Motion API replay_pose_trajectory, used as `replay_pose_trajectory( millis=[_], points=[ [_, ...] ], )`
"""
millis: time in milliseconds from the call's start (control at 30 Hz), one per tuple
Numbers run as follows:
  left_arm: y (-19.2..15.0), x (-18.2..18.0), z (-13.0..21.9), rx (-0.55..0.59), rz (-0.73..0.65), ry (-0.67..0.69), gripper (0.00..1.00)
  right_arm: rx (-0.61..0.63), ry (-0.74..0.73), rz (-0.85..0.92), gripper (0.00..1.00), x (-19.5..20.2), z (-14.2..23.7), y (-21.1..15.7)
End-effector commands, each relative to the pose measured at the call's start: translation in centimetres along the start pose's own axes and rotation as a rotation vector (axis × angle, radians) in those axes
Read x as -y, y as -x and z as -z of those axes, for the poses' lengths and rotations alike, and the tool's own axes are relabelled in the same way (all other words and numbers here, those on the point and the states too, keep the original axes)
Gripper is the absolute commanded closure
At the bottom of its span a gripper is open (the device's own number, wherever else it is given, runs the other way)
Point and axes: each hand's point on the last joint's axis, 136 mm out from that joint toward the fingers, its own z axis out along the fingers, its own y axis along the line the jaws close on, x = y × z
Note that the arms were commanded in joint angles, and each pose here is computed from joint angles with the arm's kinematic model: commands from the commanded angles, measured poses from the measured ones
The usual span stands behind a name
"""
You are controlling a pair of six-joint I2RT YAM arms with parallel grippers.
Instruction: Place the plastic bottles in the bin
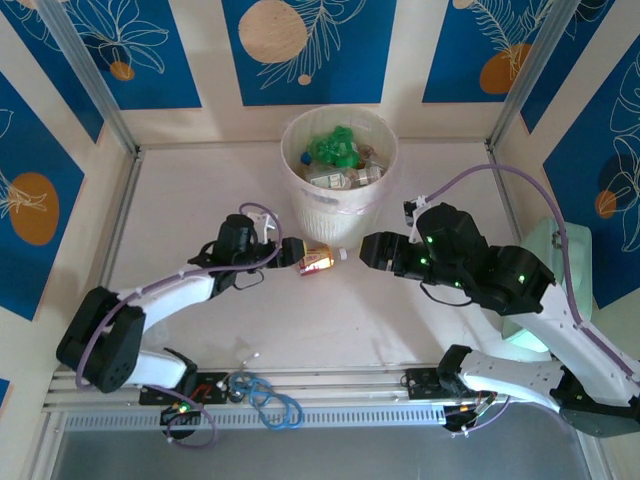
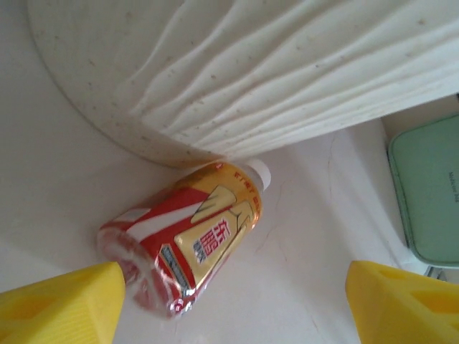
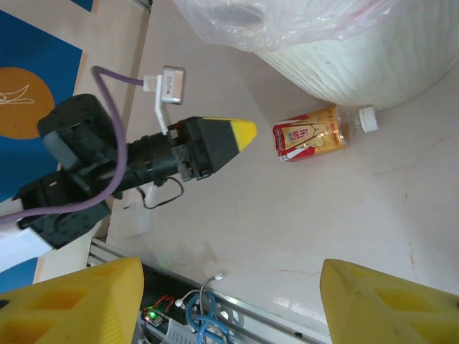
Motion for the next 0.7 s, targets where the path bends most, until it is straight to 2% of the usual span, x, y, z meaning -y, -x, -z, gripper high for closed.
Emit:
replay_pose_trajectory(
  millis=[0,233,667],
  points=[
    [1.3,1.3,-1.1,0.059,-0.01,-0.116,0.2,0.014,-0.008,-0.019,0.34,0.3,0.1,0.0],
    [-0.1,-0.2,-3.1,0.019,0.039,-0.121,0.22,0.019,0.002,-0.012,0.34,0.0,0.4,0.2],
    [-4.3,0.9,-2.7,-0.07,0.002,-0.148,0.23,0.023,-0.004,-0.009,0.34,0.3,0.5,0.2]
  ],
)
